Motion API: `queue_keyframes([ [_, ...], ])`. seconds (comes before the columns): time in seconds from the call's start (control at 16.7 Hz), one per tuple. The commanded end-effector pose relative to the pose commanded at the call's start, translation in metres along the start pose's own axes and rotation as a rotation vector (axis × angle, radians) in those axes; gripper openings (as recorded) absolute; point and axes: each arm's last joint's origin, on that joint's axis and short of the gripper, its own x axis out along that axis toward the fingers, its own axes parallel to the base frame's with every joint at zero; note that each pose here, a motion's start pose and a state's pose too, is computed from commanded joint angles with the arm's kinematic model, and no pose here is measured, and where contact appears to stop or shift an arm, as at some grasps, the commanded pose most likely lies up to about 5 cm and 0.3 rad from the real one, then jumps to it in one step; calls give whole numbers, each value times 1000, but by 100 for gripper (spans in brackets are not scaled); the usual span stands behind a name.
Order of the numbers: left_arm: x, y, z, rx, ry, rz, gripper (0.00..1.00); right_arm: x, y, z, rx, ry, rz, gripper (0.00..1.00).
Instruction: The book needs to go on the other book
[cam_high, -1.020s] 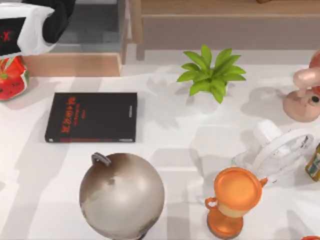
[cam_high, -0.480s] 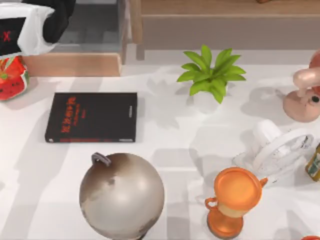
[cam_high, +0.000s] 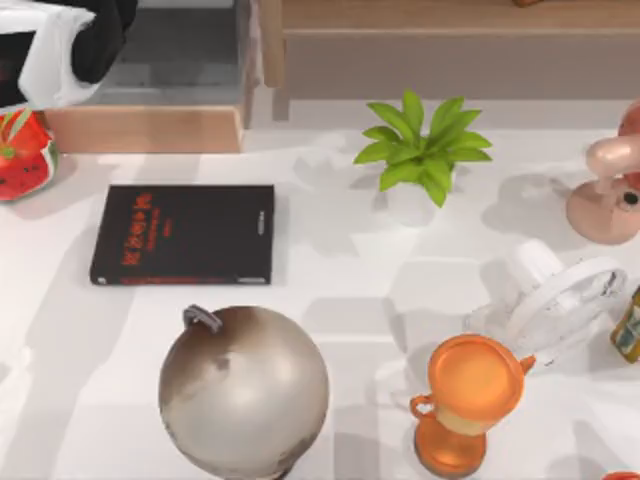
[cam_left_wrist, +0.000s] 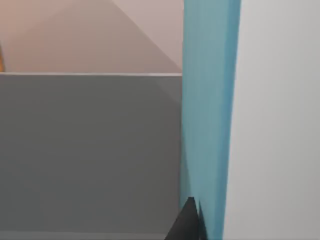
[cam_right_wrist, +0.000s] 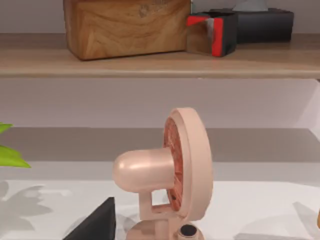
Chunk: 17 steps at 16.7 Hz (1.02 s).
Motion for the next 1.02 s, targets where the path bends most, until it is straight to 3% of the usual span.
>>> queue_keyframes([
  [0.54,-7,-5,7,13,-5,-15,0,0,0,0,0,0,0,100],
  [0.78,-42,-1,41,175,-54,-6,0,0,0,0,0,0,0,100],
  [1.02,-94,0,58,441,-73,2,0,0,0,0,0,0,0,100],
])
